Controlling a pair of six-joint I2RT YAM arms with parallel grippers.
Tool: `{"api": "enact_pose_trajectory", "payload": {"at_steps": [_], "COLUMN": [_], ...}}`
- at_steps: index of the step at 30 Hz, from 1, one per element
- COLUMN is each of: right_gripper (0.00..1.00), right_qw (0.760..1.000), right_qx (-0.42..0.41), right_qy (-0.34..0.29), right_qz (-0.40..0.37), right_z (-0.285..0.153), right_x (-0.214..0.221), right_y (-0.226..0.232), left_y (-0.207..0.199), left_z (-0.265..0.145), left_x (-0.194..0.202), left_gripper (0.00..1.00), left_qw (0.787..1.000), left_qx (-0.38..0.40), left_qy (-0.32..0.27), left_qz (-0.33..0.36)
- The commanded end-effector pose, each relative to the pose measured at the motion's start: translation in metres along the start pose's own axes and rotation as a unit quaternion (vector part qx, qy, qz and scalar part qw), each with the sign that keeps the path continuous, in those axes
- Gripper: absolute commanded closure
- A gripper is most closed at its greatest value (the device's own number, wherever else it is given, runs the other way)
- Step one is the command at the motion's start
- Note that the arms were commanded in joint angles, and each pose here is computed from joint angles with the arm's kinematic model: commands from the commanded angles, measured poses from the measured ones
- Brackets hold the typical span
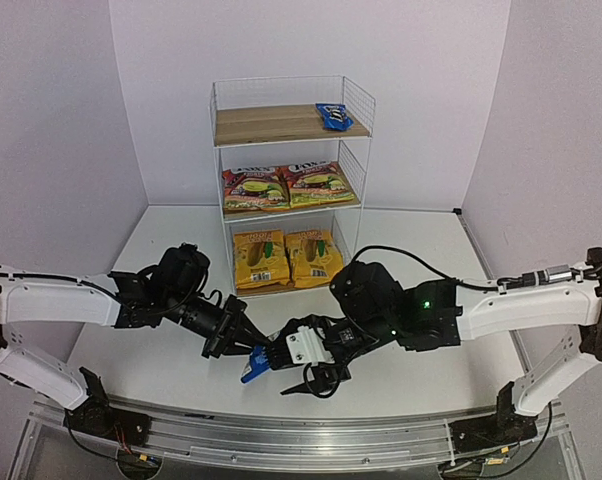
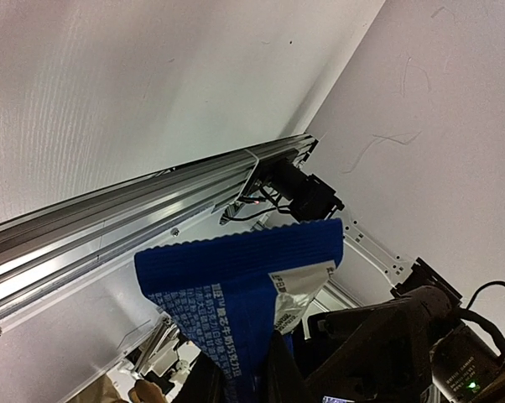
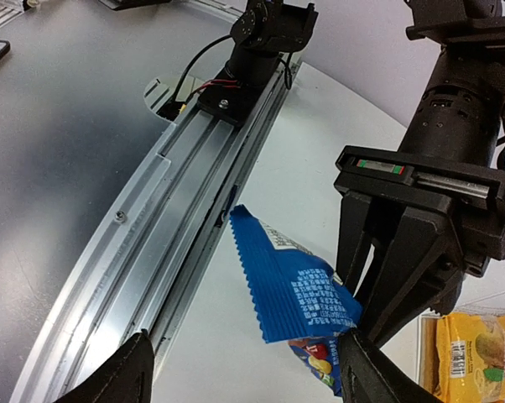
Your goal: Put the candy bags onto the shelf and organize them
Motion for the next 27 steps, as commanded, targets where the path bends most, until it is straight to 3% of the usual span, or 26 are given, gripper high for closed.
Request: {"api": "enact_pose_trajectory", "payload": {"at_steps": [1, 16, 27], "right_gripper": [0.28, 0.29, 0.33], "right_qw": [0.997, 0.994, 0.998], "right_qx": [0.042, 0.058, 0.002], "right_qy": [-0.033, -0.044, -0.007], "right_qz": [-0.058, -0.079, -0.064], "right_z": [0.001, -0.022, 0.008], "right_x": [-0.03, -0.035, -0.026], "right_y": [-0.023, -0.018, -0.018], "left_y": [-0.015, -0.006, -0.014], "left_z": [-0.001, 0.006, 0.009], "left_x": [0.005, 0.003, 0.002], "left_gripper": [0.96, 0.98, 0.97], "left_qw": [1.0, 0.999, 0.999], "left_qx": [0.006, -0.016, -0.025], "left_qy": [0.016, 0.032, 0.042], "left_qz": [0.015, 0.006, 0.018]}}
Point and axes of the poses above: each gripper's point midway between its finger pads, its own z axis out along the fingers, its own y axis along the line the jaws close on, x = y × z, the point moved 2 cm from there along -z, back along the fingers, and after that the axes turned 7 degrees about z, right-handed, at the moved point
